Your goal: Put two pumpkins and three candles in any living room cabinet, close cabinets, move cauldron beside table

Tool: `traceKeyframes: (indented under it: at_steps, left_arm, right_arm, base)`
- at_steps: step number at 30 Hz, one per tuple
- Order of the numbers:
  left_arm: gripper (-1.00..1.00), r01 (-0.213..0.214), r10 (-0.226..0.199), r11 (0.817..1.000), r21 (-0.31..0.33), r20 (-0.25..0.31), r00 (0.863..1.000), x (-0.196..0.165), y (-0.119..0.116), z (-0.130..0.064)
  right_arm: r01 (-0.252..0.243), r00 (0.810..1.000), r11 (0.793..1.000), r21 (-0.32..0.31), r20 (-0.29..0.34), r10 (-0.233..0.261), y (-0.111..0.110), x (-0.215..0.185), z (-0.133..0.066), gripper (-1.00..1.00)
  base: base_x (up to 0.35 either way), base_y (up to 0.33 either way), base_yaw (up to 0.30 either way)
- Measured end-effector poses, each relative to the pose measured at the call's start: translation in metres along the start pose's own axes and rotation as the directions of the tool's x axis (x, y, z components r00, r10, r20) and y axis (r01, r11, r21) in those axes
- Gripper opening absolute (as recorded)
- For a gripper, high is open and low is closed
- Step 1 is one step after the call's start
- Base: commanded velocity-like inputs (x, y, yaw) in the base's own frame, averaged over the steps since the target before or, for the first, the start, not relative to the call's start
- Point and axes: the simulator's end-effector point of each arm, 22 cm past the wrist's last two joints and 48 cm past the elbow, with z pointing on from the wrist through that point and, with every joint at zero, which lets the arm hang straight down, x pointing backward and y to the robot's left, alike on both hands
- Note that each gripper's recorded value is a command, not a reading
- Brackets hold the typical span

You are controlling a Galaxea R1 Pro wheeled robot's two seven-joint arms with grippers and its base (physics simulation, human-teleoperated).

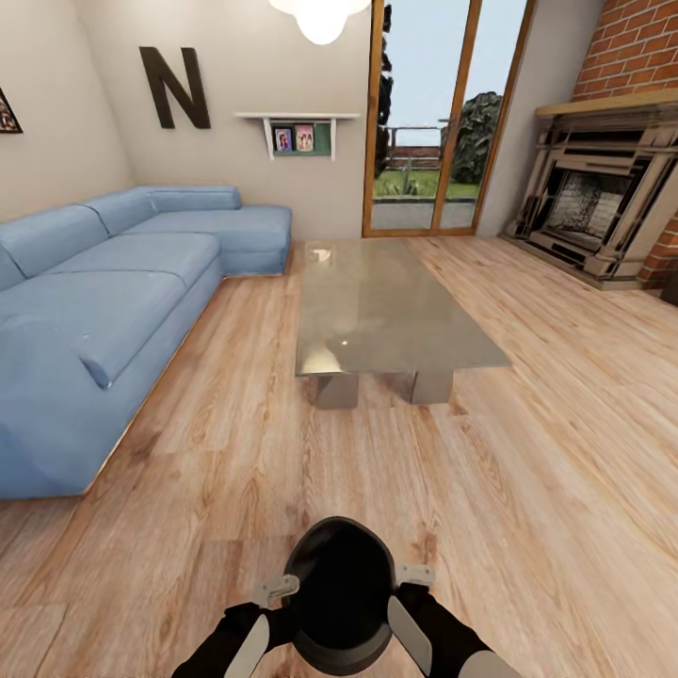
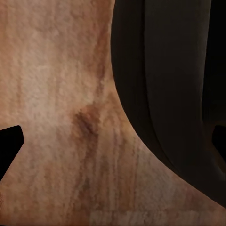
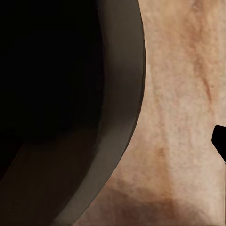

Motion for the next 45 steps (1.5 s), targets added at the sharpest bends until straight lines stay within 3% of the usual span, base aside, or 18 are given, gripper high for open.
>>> traceKeyframes:
  at_steps: [18,28,33,45]
  left_arm:
    - [1.0,0.001,-0.001,1.0,0.003,0.001,1.0,0.005,0.001,0.01]
    - [1.0,0.001,-0.001,1.0,0.001,0.001,1.0,0.005,0.001,0.01]
    - [1.0,0.0,0.0,1.0,0.001,0.001,1.0,0.01,0.003,0.02]
    - [1.0,0.0,0.0,1.0,0.001,0.001,1.0,0.01,0.004,0.02]
  right_arm:
    - [0.01,1.0,1.0,-0.002,0.001,-0.01,0.0,0.006,0.01,1.0]
    - [0.005,1.0,0.996,-0.09,-0.004,-0.005,0.018,0.008,0.01,1.0]
    - [0.004,1.0,0.995,-0.095,-0.006,-0.004,0.018,0.015,0.02,1.0]
    - [-0.002,1.0,0.997,-0.081,-0.029,0.0,0.012,0.024,0.023,1.0]
  base:
    - [0.0,0.0,0.0]
    - [0.0,0.0,0.0]
    - [0.0,0.0,0.0]
    - [0.0,0.0,0.0]
